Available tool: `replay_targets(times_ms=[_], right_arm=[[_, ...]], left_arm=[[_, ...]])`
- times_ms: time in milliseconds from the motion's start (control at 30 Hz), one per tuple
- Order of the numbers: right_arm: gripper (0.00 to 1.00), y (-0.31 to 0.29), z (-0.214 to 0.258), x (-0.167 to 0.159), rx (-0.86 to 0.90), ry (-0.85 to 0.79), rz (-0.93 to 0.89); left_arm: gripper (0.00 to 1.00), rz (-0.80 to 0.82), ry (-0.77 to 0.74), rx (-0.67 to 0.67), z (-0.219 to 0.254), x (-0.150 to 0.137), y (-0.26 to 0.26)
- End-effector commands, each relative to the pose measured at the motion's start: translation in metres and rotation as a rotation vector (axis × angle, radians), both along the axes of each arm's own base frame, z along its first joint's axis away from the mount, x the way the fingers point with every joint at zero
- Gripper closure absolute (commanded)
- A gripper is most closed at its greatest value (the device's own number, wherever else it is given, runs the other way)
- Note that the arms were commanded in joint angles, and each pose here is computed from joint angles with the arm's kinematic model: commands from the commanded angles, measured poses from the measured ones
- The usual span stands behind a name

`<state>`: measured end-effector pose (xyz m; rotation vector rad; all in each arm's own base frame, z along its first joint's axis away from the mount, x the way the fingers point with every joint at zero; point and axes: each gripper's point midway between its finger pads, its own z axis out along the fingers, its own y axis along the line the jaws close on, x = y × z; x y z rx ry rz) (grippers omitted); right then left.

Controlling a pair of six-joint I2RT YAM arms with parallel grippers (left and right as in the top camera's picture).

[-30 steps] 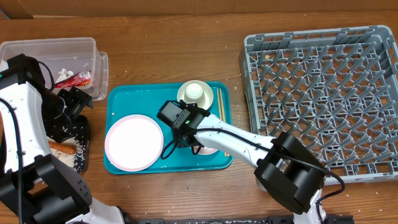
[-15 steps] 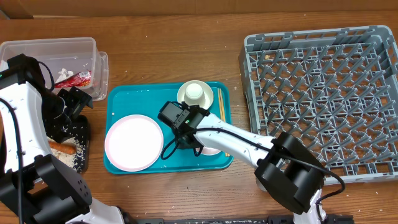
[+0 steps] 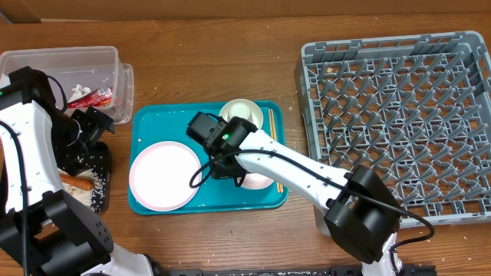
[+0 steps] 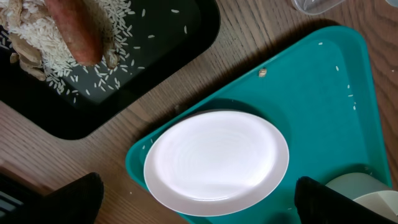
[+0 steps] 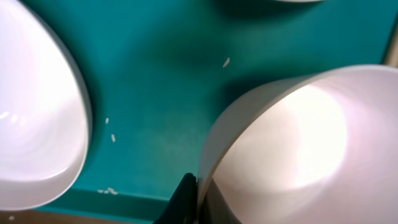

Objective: Sort waste into correct bins and load items into the dishwasher
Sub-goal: 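Lift the pink bowl and carry it right into the dish rack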

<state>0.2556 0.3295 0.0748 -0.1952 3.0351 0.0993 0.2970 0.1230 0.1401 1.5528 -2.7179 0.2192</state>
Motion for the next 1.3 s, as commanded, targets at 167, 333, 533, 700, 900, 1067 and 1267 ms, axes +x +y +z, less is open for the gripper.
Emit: replay_targets(times_ms=[167,333,533,700,900,1067,1267], right_arm=[[0.96,-0.018,0.11,0.028,0.132,-0.203,0.064],[0.96,-0.082,0.155,0.069,0.167,-0.306,-0.03],[0.96,-0.165,0.179,0.128,0.282,-0.368,-0.084],[0.96,-0.219,0.202,0.166,0.54,-0.44,-0.046],[0.96,-0.283,0.23,0.199,0.87,-0.561,-0.051],[0.96,-0.323,0.226,0.219,1.031,-0.619,-0.02],[0.96,-0.336,0.2,0.23,1.137,-0.581,-0.018]], left_arm=[[0.0,0.016,0.003,-0.01,-0.001,-0.001,0.0],[0.0,0.016,0.003,-0.01,-0.001,-0.001,0.0],[0.0,0.016,0.003,-0.01,-0.001,-0.001,0.0],[0.0,0.016,0.003,-0.01,-0.001,-0.001,0.0],[0.0,0.016,0.003,-0.01,-0.001,-0.001,0.0],[0.0,0.016,0.003,-0.01,-0.001,-0.001,0.0],[0.0,0.016,0.003,-0.01,-0.001,-0.001,0.0]])
